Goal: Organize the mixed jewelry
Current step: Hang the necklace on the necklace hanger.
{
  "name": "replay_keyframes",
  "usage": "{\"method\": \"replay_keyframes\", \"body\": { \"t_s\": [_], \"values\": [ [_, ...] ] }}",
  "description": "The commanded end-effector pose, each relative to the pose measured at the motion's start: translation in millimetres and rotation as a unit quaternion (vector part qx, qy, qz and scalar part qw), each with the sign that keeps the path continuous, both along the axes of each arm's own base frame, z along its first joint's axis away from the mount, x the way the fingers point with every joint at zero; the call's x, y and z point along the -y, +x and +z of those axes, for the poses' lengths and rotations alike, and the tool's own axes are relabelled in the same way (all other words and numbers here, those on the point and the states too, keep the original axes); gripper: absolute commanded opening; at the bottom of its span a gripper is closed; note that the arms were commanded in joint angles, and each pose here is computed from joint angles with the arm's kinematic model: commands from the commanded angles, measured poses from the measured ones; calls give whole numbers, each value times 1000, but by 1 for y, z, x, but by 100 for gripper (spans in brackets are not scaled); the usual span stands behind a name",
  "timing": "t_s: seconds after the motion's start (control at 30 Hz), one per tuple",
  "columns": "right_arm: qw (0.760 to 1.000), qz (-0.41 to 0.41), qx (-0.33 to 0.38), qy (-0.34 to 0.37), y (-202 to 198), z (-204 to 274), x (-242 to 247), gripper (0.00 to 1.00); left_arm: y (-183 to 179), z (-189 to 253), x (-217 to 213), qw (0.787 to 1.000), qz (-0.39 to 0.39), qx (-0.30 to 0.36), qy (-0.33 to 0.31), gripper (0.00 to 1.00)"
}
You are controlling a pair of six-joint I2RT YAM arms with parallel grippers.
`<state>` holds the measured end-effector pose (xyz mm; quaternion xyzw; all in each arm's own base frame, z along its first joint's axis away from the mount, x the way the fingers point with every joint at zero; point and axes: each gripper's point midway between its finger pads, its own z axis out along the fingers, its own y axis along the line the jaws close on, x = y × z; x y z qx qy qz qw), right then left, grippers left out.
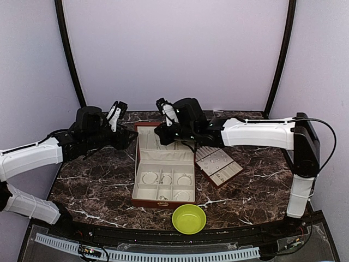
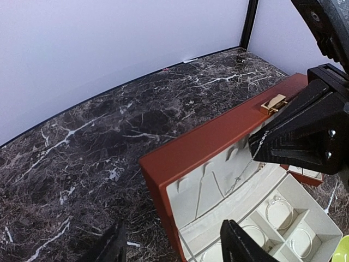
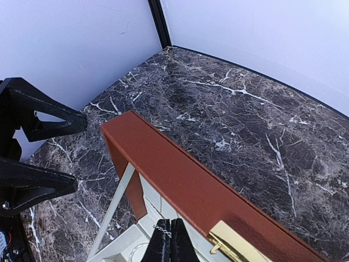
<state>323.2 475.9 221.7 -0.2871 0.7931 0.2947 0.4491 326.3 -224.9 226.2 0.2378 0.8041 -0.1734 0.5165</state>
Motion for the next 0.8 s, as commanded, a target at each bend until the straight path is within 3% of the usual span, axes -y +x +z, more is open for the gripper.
{"method": "replay_keyframes", "body": {
  "t_s": [0.0, 0.27, 0.47, 0.53, 0.77],
  "values": [
    [1000, -24, 1, 3, 7, 7, -4, 0, 7, 9, 4, 1000, -7, -13, -28, 62],
    [999, -41, -9, 8, 12, 6, -8, 0, 16, -12, 16, 997, -17, -58, -39, 62],
    [998, -54, -11, 9, 14, 9, -8, 0, 20, -30, 21, 996, -18, -84, -30, 56],
    [998, -55, -15, 4, 14, 10, -9, 0, 19, -35, 19, 996, -16, -90, -26, 50],
    [998, -52, -40, -23, 7, 9, -6, 0, 6, -15, 2, 999, -10, -21, -27, 48]
  ]
}}
